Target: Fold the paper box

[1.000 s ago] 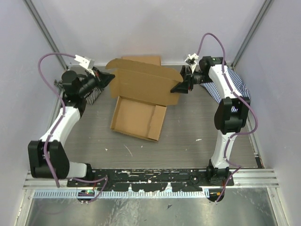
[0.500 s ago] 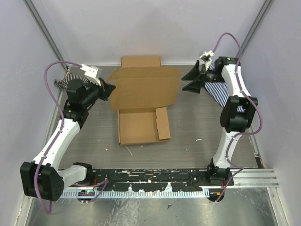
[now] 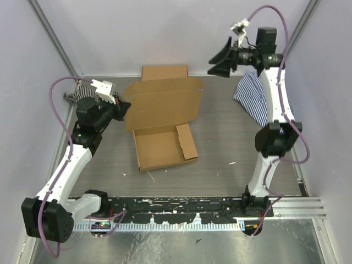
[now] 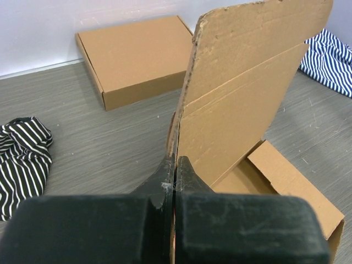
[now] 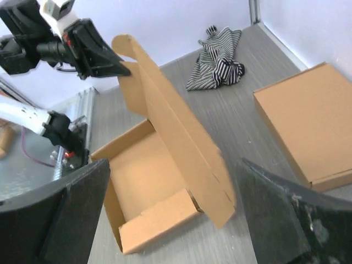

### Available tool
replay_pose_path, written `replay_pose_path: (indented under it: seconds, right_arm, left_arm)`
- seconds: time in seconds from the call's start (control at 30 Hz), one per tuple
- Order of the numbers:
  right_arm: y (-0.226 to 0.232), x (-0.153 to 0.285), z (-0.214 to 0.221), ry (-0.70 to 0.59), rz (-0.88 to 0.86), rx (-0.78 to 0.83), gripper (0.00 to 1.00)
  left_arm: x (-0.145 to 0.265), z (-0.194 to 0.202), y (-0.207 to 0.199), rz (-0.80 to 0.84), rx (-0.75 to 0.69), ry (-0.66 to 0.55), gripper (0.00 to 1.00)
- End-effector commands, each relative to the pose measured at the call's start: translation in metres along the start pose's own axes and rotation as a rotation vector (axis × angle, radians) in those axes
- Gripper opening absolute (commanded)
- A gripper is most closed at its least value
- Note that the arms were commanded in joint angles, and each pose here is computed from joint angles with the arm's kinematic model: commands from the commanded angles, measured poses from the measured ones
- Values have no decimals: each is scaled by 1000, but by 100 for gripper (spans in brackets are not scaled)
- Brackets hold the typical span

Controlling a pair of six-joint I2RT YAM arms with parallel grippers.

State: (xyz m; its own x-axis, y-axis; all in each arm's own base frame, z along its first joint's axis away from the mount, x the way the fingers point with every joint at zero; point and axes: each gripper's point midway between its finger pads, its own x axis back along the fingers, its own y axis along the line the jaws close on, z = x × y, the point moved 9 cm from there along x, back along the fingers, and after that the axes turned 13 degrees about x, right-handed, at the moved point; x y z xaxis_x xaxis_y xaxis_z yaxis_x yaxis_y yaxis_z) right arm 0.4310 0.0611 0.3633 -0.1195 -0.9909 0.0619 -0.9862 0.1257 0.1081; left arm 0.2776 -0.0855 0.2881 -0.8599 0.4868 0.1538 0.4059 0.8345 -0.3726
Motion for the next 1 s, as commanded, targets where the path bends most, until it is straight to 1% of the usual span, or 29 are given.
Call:
replay_pose_path:
  seconds: [0.0, 0.03, 0.1, 0.17, 0.2, 0.3, 0.33, 0.37, 0.4, 0.43, 0.47, 0.5, 0.57, 0.6, 0.67, 0.7, 0.73, 0.8, 0.83, 0.9, 0.97]
  right_arm:
    - [111, -14, -174, -319, 157, 308, 100]
    - [115, -6, -195, -387, 241, 305, 100]
    - [110, 6, -226, -490, 464, 198, 100]
    - [93, 17, -224, -556, 692, 36, 100]
    - [87, 23, -217, -556, 837, 16, 100]
    - [82, 23, -160, -334, 1348, 24, 100]
    - [98, 28, -144, -285, 1441, 25, 100]
    - [110, 30, -127, -260, 1468, 27, 100]
    - [120, 29, -107, -258, 1443, 14, 100]
    - [131, 26, -90, -290, 1391, -9, 100]
    - [143, 20, -83, -415, 1301, -46, 100]
    - [156, 11, -65, -456, 1180, -129, 100]
    - [185, 1, -41, -444, 981, -141, 100]
    - [197, -1, -31, -430, 907, -127, 97]
    - [209, -3, -10, -364, 833, -70, 85]
    - [208, -4, 1, -319, 852, -121, 76]
    - [204, 0, 1, -263, 908, -168, 70]
    - [188, 2, 20, -52, 1001, -296, 67]
    - [180, 3, 34, 81, 1040, -362, 66]
    - [167, -3, 71, 308, 1017, -517, 65]
    - [164, -15, 109, 447, 955, -620, 69]
  left_arm:
    - [2, -9, -5, 12, -14, -43, 0]
    - [2, -9, -4, 8, -16, -40, 0]
    - [3, -8, -5, 6, -9, -41, 0]
    - [3, -6, -5, 6, -3, -46, 0]
    - [3, -5, -6, 8, 0, -49, 0]
    - [0, -2, -7, 25, 1, -54, 0]
    - [-3, 0, -8, 53, -7, -71, 0]
    - [-6, 1, -9, 82, -13, -91, 0]
    - [-8, 1, -11, 123, -15, -109, 0]
    - [-11, 3, -14, 166, -20, -131, 0]
    - [-14, 3, -15, 194, -17, -149, 0]
    - [-16, 4, -17, 224, -18, -155, 0]
    - [-21, 6, -19, 273, -14, -158, 0]
    - [-24, 7, -20, 297, -10, -159, 0]
    - [-27, 6, -21, 317, -9, -156, 0]
    - [-29, 7, -21, 324, -8, -150, 0]
    - [-31, 7, -21, 335, -12, -144, 0]
    - [-34, 9, -22, 355, -22, -136, 0]
    - [-34, 10, -22, 363, -23, -135, 0]
    - [-35, 12, -23, 376, -29, -142, 0]
    - [-35, 14, -24, 383, -33, -146, 0]
